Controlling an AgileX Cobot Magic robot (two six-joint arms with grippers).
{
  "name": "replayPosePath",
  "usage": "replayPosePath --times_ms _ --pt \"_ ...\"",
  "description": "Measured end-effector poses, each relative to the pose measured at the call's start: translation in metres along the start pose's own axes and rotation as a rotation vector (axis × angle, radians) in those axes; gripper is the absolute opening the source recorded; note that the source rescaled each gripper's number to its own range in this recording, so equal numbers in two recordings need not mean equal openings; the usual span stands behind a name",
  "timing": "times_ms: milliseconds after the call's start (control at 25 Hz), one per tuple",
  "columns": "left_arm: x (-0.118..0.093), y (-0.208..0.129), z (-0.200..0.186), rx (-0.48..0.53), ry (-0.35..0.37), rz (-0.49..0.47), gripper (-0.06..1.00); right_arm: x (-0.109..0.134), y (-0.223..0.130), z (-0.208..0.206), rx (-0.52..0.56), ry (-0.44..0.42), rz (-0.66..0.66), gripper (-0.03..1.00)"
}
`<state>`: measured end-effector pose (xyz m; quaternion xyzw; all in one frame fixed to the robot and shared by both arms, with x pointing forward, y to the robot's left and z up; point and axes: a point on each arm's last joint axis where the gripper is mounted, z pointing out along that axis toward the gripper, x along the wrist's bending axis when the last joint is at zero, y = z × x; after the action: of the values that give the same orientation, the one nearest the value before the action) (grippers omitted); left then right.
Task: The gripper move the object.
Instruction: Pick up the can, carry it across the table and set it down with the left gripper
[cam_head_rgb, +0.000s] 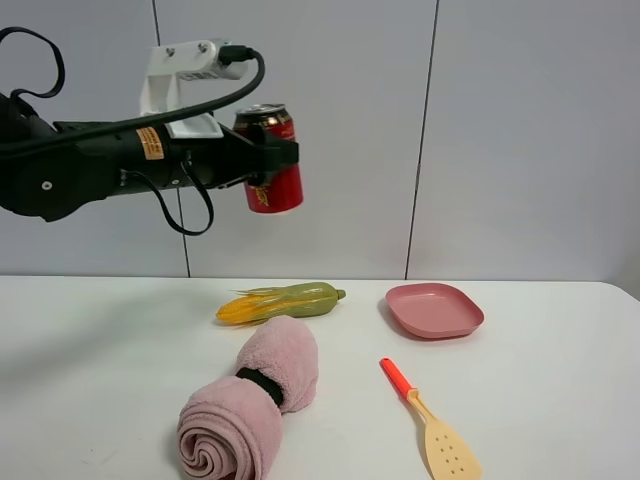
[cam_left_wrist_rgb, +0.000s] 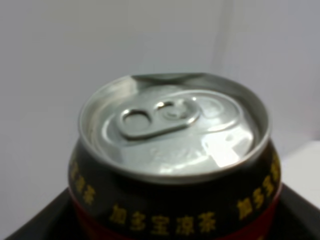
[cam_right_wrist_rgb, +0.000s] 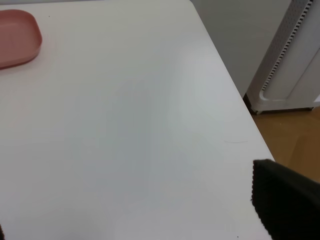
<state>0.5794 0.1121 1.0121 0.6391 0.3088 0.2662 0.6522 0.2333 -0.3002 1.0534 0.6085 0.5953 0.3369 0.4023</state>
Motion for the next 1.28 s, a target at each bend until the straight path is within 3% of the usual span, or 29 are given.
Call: replayPosePath --times_ms 200,360,640,960,1280 --pt "-0.040 -0.010 0.009 0.026 -0.099 -0.010 0.03 0.000 0.000 0.000 0.000 0.000 0.000 1.00" --pt "-0.052 -0.029 0.016 0.056 -0.103 0.018 0.03 0.000 0.000 0.000 0.000 0.000 0.000 1.00" --pt "-0.048 -0.074 0.031 0.127 -0.081 0.059 0.03 0.000 0.000 0.000 0.000 0.000 0.000 1.00" --pt "-0.046 -0.081 0.070 0.087 -0.085 0.057 0.03 0.000 0.000 0.000 0.000 0.000 0.000 1.00" --pt "-0.042 -0.123 0.075 0.169 -0.063 0.021 0.03 0.000 0.000 0.000 0.000 0.000 0.000 1.00"
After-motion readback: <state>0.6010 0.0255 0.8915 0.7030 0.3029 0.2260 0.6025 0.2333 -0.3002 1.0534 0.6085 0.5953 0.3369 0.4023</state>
